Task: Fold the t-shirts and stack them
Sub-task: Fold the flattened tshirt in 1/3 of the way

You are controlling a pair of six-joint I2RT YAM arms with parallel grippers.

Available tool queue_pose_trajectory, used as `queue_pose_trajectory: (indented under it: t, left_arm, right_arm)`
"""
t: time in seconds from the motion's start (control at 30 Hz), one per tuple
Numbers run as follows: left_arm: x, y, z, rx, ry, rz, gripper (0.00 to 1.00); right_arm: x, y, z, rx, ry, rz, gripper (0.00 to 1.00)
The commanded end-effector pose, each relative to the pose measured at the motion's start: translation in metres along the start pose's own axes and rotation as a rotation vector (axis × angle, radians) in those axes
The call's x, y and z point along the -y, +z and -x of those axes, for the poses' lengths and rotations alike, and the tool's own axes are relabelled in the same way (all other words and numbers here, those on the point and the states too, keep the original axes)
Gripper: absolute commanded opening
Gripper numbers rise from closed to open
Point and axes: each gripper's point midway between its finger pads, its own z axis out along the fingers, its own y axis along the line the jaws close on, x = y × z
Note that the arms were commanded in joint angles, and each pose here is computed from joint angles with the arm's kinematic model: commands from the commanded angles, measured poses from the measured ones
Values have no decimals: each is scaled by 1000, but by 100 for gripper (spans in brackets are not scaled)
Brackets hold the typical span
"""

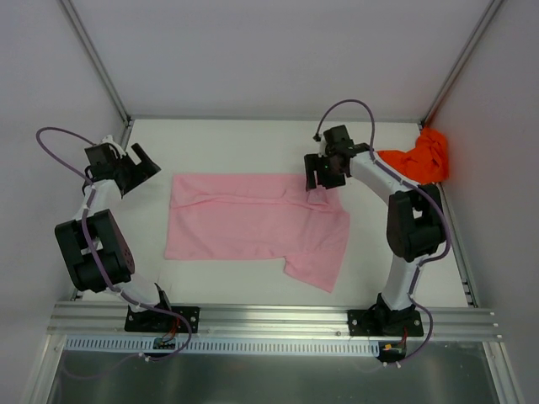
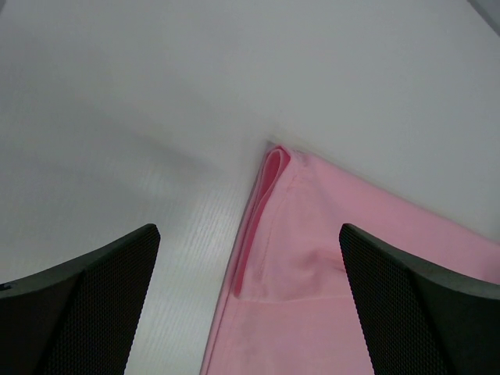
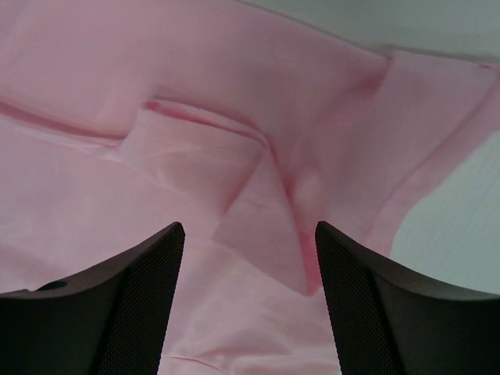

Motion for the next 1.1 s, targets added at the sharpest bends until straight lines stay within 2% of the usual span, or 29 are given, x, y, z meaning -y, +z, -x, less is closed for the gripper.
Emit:
queue_pose_trajectory:
  t: [0.0, 0.17, 0.3, 0.6, 0.8, 0.9, 1.0, 1.03, 1.07]
  left_arm:
    - [5, -22, 14, 62, 5, 17, 99]
    - [10, -36, 7, 62, 48, -1, 99]
    - [14, -48, 9, 100, 84, -14, 99]
    - [15, -59, 6, 111, 102, -10, 99]
    - [16, -62, 7, 116, 104, -11, 99]
    - [15, -63, 6, 115, 104, -5, 99]
    - [15, -66, 7, 123, 113, 2, 99]
    - [15, -67, 7, 125, 115, 3, 99]
    - [15, -68, 7, 127, 117, 4, 99]
  right_arm:
    - [-23, -11, 18, 47, -92, -12, 71]
    - [-33, -2, 26, 53, -139, 20, 71]
    - [-17, 16, 17, -27, -194, -46, 69]
    - [-7, 25, -9, -111, -209, -65, 56]
    - [-7, 28, -17, -119, -212, -57, 33]
    - [-8, 32, -18, -122, -213, -42, 29]
    - [-8, 32, -20, -129, -217, -43, 18]
    - [-8, 30, -19, -124, -223, -42, 9]
    - [-8, 28, -18, -120, -227, -40, 4]
